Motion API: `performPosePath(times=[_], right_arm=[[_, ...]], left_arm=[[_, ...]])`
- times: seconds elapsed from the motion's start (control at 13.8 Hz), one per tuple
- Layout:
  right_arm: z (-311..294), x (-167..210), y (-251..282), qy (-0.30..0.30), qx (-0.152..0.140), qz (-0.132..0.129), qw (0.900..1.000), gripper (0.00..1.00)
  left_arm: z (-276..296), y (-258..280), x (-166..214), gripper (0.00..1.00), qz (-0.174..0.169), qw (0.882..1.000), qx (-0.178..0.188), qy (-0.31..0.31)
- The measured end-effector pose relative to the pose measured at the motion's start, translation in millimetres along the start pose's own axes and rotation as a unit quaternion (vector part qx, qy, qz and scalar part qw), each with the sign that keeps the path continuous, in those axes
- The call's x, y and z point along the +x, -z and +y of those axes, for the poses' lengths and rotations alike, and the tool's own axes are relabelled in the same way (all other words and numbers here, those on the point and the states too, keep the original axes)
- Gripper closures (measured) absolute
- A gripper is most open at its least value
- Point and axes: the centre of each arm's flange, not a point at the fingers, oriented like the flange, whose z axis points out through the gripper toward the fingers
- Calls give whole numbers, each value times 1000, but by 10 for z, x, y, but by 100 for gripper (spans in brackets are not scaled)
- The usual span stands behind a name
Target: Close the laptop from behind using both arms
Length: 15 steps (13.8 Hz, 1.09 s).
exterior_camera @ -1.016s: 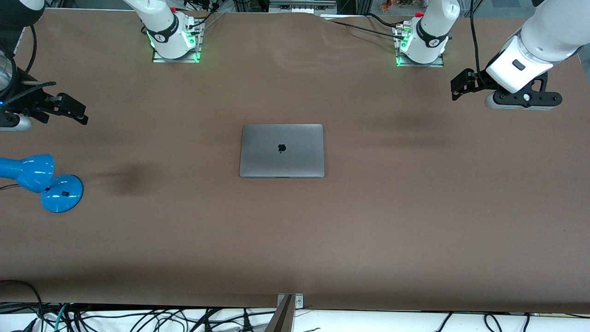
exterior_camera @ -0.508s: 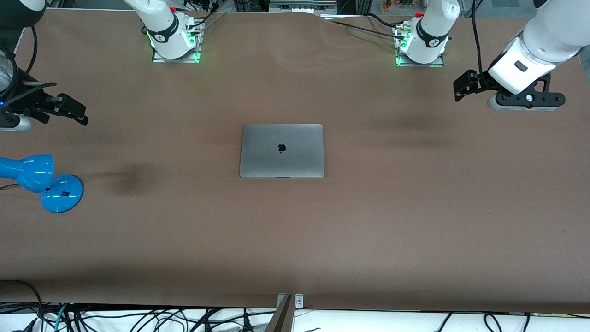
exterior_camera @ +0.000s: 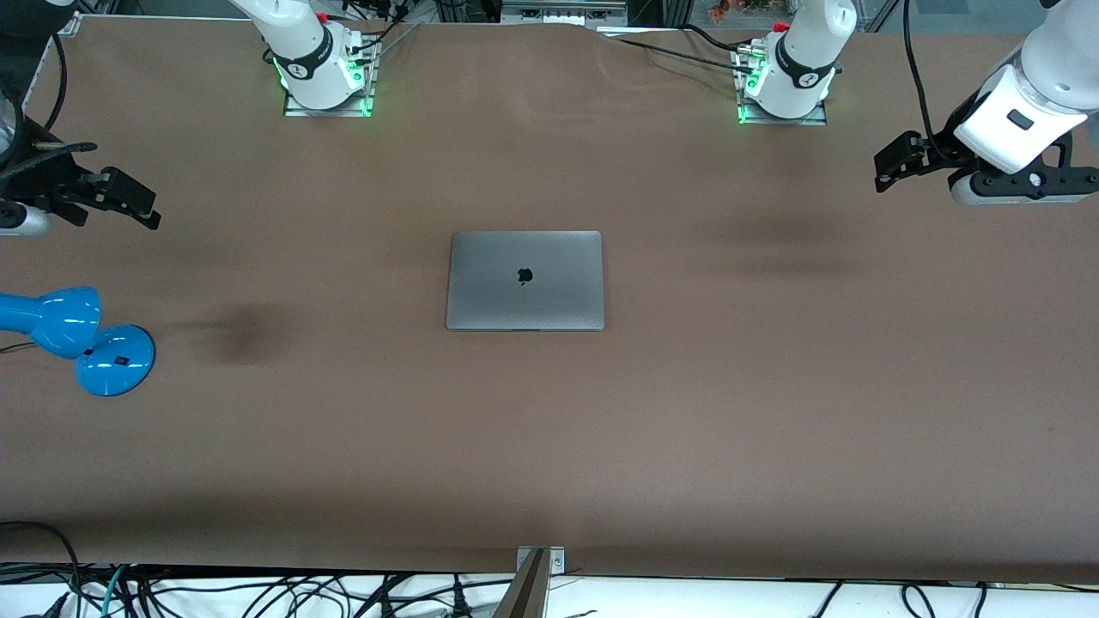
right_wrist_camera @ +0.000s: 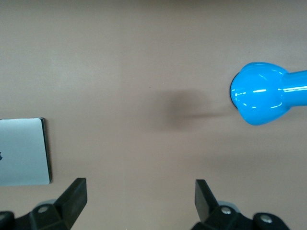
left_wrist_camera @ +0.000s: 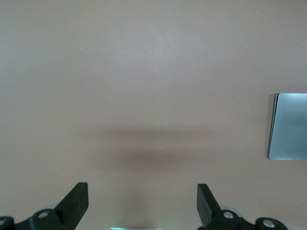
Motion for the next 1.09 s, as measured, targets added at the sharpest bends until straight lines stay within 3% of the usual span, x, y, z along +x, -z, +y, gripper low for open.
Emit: performPosePath(times=[0.36,1.09], right_arm=[[1,-14,34,-1,0,3,1000,0],[4,-54,125,-1,1,11,1000,0]], left_arm=[[-25,315,11,0,34,999,-5,3],[-54,320,52,0,41,999,-7,6]])
